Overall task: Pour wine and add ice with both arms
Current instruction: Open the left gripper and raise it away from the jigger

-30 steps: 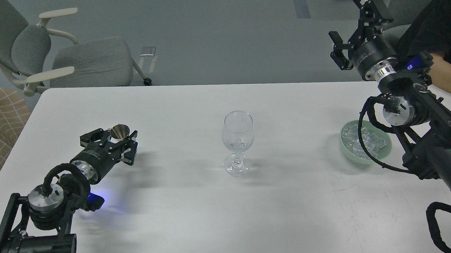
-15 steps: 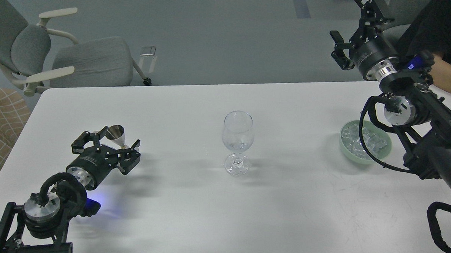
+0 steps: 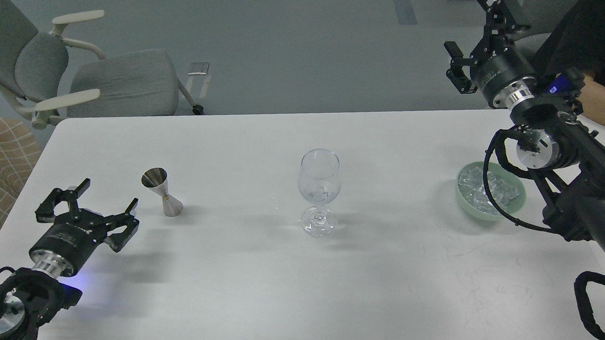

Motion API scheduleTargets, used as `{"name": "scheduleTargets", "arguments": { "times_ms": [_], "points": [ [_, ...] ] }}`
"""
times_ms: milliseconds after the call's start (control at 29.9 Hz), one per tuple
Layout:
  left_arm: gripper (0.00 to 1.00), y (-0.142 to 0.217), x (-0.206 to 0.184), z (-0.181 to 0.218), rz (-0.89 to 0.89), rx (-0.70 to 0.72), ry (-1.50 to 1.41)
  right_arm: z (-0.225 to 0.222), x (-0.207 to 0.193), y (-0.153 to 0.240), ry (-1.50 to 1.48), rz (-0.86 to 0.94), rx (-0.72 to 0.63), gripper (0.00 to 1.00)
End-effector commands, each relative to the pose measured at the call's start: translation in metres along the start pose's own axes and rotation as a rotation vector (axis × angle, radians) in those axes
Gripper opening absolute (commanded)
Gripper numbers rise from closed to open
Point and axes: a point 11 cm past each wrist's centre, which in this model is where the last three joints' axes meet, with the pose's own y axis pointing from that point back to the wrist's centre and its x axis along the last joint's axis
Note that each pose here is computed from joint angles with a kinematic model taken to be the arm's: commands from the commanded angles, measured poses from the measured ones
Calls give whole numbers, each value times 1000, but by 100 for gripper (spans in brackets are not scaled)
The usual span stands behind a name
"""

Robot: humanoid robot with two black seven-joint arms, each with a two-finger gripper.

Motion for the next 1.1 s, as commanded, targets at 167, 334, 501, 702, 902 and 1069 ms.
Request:
{"name": "scheduleTargets", "arguments": {
  "times_ms": [167, 334, 501, 702, 902, 1069],
  "points": [
    [98, 10, -28, 53, -152, -53, -235, 0, 0, 0, -1, -1, -1, 100],
    [98, -8, -59, 94, -173, -43, -432, -14, 1, 2, 26, -19, 22, 100],
    [98, -51, -83, 95, -144, 41, -637, -25, 6, 10, 86, -43, 21, 100],
    [98, -97, -130, 75, -211, 92, -787, -43, 21, 36, 236, -87, 1, 100],
    [98, -127, -168, 57, -226, 62, -803, -57, 37, 78, 533, -149, -63, 100],
    [98, -129, -178, 58, -270, -17, -776, -70, 48, 115, 816, -175, -120, 100]
  ]
}}
